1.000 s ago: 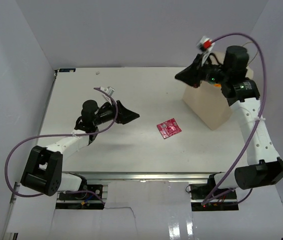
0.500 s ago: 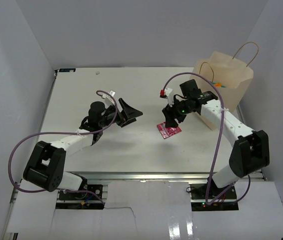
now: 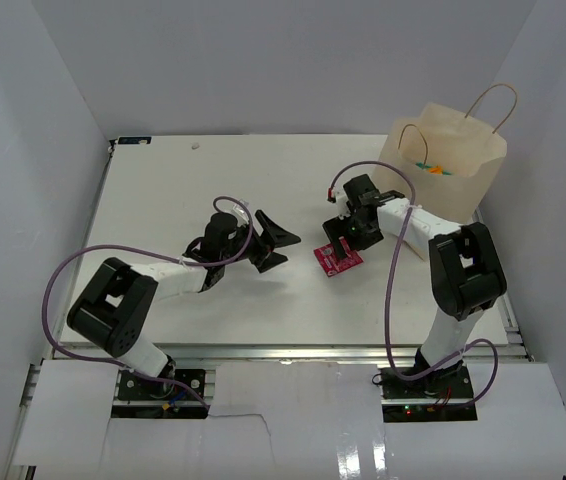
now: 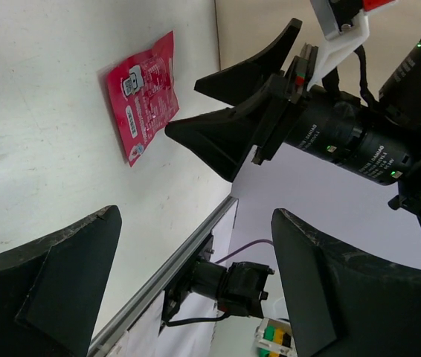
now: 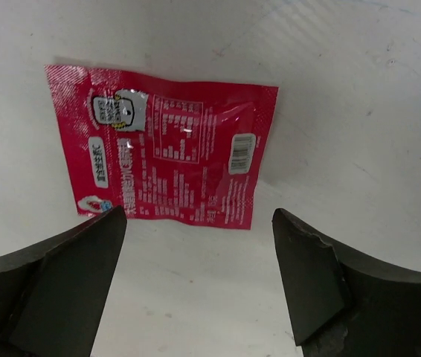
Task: Place the snacks into the paper bag
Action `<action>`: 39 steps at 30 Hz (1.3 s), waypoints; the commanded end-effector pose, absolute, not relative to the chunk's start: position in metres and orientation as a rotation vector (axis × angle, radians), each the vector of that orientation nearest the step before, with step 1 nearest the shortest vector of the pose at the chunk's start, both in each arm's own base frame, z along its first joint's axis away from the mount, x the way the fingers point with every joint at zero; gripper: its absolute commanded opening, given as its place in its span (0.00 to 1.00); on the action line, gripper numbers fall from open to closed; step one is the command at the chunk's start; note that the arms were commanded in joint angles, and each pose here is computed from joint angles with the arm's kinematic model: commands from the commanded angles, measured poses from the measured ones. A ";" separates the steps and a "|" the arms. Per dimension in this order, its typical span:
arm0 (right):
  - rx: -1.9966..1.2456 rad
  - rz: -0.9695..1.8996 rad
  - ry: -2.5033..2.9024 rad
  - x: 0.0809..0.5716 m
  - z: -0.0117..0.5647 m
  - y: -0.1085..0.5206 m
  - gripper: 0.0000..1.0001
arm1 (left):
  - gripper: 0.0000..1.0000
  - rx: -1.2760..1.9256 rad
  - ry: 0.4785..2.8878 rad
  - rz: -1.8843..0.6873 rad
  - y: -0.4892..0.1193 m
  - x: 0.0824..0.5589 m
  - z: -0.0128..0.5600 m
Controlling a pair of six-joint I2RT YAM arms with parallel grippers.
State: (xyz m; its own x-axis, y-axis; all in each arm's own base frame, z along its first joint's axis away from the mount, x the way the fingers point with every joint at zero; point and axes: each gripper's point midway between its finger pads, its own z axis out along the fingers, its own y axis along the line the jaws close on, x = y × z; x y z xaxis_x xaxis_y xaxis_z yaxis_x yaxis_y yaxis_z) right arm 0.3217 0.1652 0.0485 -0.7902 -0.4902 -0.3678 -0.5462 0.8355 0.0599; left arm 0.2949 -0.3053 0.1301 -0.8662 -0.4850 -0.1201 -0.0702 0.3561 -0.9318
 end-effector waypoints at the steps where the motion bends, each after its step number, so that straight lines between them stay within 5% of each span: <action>1: -0.691 0.236 2.649 0.339 0.044 0.169 0.86 | 0.92 -0.491 2.178 -1.533 -0.309 0.307 0.152; 13: -0.641 0.264 2.704 0.345 0.012 0.169 0.78 | 0.92 -0.481 2.210 -1.538 -0.310 0.304 0.144; 20: -0.630 0.313 2.761 0.326 -0.001 0.170 0.52 | 0.92 -0.472 2.217 -1.547 -0.312 0.302 0.143; 31: -0.716 0.381 2.635 0.328 0.026 0.178 0.28 | 0.93 -0.459 2.224 -1.550 -0.313 0.302 0.142; 35: -0.802 0.461 2.511 0.336 0.056 0.192 0.11 | 0.93 -0.450 2.212 -1.548 -0.312 0.303 0.145; 39: -0.848 0.484 2.461 0.337 0.066 0.196 0.08 | 0.93 -0.433 2.193 -1.542 -0.312 0.304 0.150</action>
State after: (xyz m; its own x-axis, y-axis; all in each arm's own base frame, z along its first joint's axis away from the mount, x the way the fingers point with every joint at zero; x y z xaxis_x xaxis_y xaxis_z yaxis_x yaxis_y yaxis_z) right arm 0.3366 0.1861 0.0444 -0.7484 -0.4470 -0.4899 -0.5822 0.7966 0.1626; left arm 0.2976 -0.3076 0.1251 -0.8691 -0.4823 -0.1099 -0.0823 0.3601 -0.9293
